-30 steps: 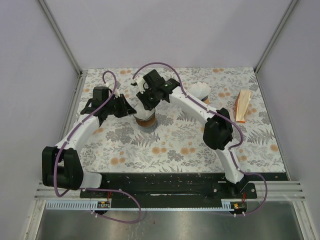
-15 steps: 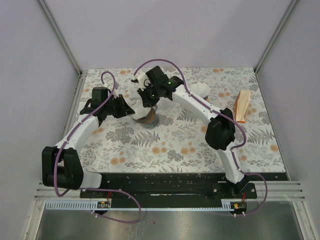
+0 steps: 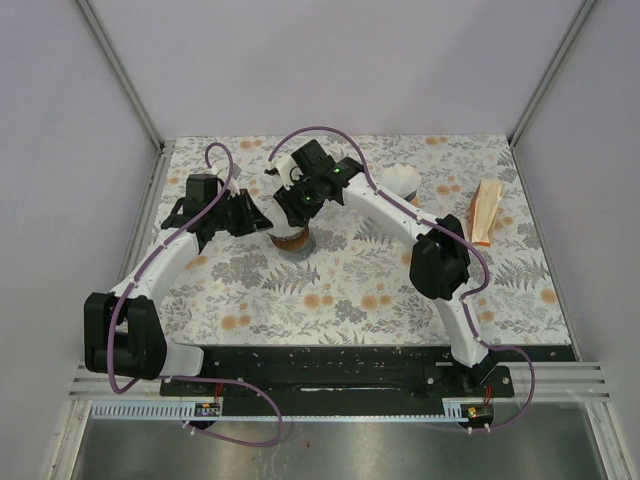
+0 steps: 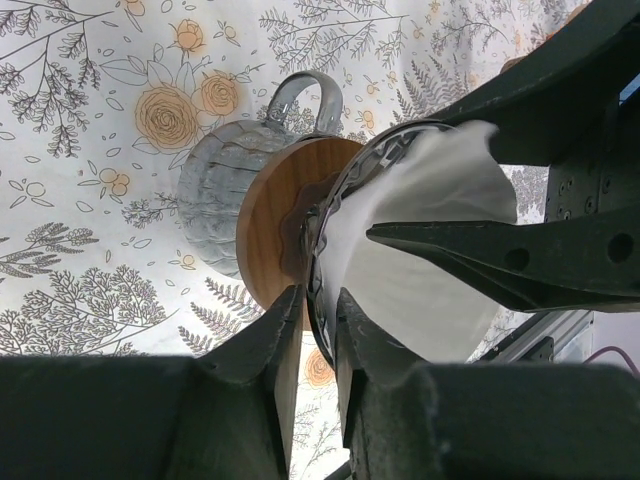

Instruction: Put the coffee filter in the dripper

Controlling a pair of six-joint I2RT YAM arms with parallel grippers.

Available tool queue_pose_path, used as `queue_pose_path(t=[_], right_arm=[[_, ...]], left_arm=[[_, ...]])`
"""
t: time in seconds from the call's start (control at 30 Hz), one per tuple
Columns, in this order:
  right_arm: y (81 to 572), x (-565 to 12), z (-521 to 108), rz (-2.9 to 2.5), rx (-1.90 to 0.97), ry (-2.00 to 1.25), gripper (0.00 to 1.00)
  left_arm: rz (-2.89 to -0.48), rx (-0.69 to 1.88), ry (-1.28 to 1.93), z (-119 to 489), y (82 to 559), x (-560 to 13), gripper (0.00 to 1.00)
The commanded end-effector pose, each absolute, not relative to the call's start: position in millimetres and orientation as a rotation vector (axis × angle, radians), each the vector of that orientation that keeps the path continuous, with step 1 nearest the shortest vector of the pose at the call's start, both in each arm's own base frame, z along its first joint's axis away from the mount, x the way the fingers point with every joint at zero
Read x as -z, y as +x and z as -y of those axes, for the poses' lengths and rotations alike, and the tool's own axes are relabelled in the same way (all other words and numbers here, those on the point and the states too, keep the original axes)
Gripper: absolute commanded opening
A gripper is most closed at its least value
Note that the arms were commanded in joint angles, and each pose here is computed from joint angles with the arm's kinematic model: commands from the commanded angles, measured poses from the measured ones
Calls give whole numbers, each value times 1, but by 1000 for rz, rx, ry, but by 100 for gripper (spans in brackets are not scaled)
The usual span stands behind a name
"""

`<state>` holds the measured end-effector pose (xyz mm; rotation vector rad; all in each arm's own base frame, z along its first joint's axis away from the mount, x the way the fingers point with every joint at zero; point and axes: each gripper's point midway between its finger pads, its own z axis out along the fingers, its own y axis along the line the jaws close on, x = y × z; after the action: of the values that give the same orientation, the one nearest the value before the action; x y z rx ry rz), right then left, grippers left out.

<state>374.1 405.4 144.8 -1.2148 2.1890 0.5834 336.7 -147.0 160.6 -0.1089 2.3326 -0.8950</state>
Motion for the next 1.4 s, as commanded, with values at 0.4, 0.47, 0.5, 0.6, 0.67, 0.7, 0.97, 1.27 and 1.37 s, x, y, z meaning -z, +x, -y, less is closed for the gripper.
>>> queue_pose_path(t=[0.4, 0.47, 0.5, 0.6, 0.67, 0.7, 0.97, 1.27, 1.37], right_arm=[[382, -193, -398, -2101, -532, -1156, 69], [383, -200, -399, -2090, -533, -1142, 70], [384, -204, -399, -2084, -528, -1134, 72], [385, -214, -398, -2066, -525, -1119, 78], [385, -220, -398, -2056, -536, -1111, 83], [383, -223, -399, -2050, -542, -1114, 84], [382, -247, -394, -2011, -535, -1083, 92], [377, -314, -374, -1925, -523, -951, 96], [380, -335, -351, -1922, -482, -848, 98]], left_arm=[[-2219, 909, -24, 151, 344, -195, 49], [-2210, 903, -17, 150, 344, -198, 53], [-2205, 898, -12, 150, 345, -200, 57], [-2194, 885, -4, 148, 344, -204, 63], [-2187, 878, 1, 148, 344, -207, 67], [-2182, 874, 5, 147, 344, -208, 68], [-2176, 854, 14, 144, 345, -212, 74], [-2083, 705, 32, 120, 355, -243, 82], [-2043, 617, 37, 106, 358, -254, 86]])
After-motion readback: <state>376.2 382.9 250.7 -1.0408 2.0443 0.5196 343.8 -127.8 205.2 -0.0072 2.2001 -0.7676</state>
